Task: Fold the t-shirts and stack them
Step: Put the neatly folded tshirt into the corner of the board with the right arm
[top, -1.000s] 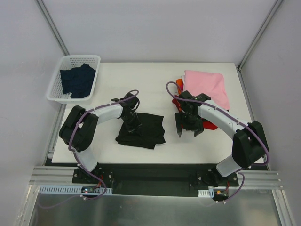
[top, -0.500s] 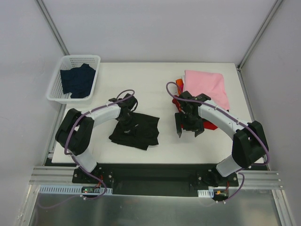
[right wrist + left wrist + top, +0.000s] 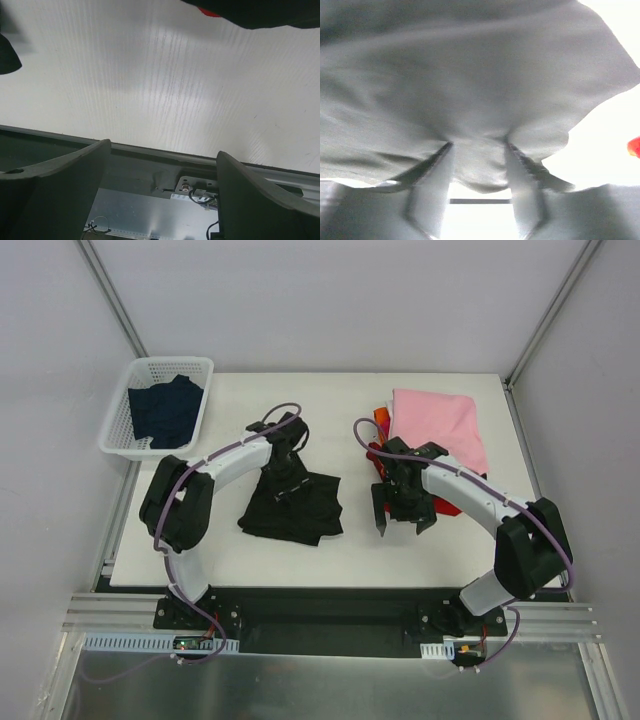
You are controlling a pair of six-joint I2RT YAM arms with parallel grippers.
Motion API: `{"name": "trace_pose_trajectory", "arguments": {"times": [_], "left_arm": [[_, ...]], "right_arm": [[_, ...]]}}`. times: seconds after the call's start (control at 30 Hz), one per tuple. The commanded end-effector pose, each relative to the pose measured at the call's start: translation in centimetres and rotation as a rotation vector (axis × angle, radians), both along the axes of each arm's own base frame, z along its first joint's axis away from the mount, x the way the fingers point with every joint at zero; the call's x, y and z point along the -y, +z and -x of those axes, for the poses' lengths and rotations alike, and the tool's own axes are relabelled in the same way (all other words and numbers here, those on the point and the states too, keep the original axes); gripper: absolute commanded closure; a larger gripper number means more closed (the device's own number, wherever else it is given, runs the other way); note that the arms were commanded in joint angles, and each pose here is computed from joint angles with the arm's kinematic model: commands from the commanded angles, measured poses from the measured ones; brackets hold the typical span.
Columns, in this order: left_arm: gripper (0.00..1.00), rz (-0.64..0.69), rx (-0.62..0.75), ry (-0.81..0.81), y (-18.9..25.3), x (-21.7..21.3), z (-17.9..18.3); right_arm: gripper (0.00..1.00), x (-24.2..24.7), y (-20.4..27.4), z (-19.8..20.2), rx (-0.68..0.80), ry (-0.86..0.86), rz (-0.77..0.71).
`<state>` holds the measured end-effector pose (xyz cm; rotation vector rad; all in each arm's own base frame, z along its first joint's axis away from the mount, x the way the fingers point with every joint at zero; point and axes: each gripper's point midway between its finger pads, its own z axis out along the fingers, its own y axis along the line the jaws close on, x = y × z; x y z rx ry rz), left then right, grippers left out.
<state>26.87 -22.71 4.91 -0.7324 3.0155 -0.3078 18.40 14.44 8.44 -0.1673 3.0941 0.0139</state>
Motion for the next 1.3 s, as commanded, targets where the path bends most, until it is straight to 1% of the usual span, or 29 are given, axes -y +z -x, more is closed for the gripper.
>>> {"name": "trace_pose_trajectory", "arguments": {"times": [0.0,0.1,0.17,0.2,0.27,0.33,0.4,0.43,0.5,0.53,0.6,0.63,0.67,0.7,0.77,0.8,0.9,1.0,1.03,1.13,1.27], "left_arm": [[0.35,0.025,0.153,-0.038,4.2,1.4,-2.6],[0.21,0.037,0.184,-0.042,5.6,1.5,-2.9],[0.16,0.042,0.212,-0.050,6.7,1.4,-3.1],[0.08,0.034,0.226,-0.054,7.2,1.2,-3.2],[0.01,0.009,0.276,-0.063,8.4,0.4,-3.7],[0.01,0.000,0.281,-0.070,8.6,-0.6,-3.5],[0.01,-0.005,0.265,-0.060,8.1,-1.8,-3.1],[0.01,-0.007,0.257,-0.050,7.5,-3.0,-2.7],[0.01,0.010,0.258,-0.057,7.0,-4.1,-2.3],[0.01,0.005,0.251,-0.046,6.3,-5.7,-1.7],[0.01,0.026,0.259,-0.034,6.0,-6.9,-1.5],[0.01,0.018,0.253,-0.043,5.4,-8.0,-0.7],[0.01,0.020,0.260,-0.024,5.3,-9.1,-1.0],[0.01,0.016,0.255,-0.029,5.0,-9.6,-0.7],[0.01,0.020,0.248,-0.062,4.3,-10.4,-0.4],[0.01,0.064,0.256,-0.115,4.3,-9.8,-0.4],[0.01,0.127,0.213,-0.180,2.7,-8.7,-0.6],[0.01,0.166,0.216,-0.199,1.6,-7.9,-1.2],[0.01,0.197,0.207,-0.205,1.4,-7.5,-1.2],[0.01,0.233,0.190,-0.228,0.1,-6.8,-1.2],[0.01,0.225,0.174,-0.257,-1.0,-7.1,-1.0]], "right_arm": [[0.09,-0.9,0.6,0.1,0.009,0.008,-0.051],[0.11,-1.5,0.2,-0.6,-0.001,0.009,-0.057],[0.11,-2.0,0.3,-1.1,0.010,0.009,-0.070],[0.11,-2.3,0.3,-1.3,0.012,0.011,-0.077],[0.11,-3.3,-0.3,-1.7,-0.007,0.011,-0.110],[0.11,-4.8,-1.5,-2.3,-0.027,0.004,-0.157],[0.11,-6.5,-1.9,-2.1,-0.058,0.000,-0.242],[0.10,-7.6,-2.1,-2.9,-0.037,-0.007,-0.288],[0.10,-9.0,-2.3,-3.5,-0.047,-0.010,-0.342],[0.10,-9.7,-2.2,-4.2,-0.033,-0.009,-0.371],[0.10,-10.9,-2.6,-4.7,-0.060,-0.020,-0.398],[0.10,-11.7,-2.0,-5.6,-0.047,-0.019,-0.419],[0.10,-12.2,-2.1,-5.8,-0.062,-0.025,-0.427],[0.10,-12.4,-2.8,-6.0,-0.081,-0.032,-0.416],[0.11,-13.2,-2.6,-6.8,-0.078,-0.032,-0.421],[0.11,-13.3,-3.1,-6.9,-0.095,-0.041,-0.413],[0.11,-14.3,-3.1,-7.3,-0.104,-0.026,-0.414],[0.11,-14.9,-3.3,-7.2,-0.106,-0.006,-0.404],[0.11,-14.9,-3.7,-7.1,-0.117,-0.008,-0.404],[0.11,-15.2,-4.4,-6.7,-0.131,-0.016,-0.412],[0.11,-15.4,-5.0,-6.5,-0.141,-0.015,-0.406]]}}
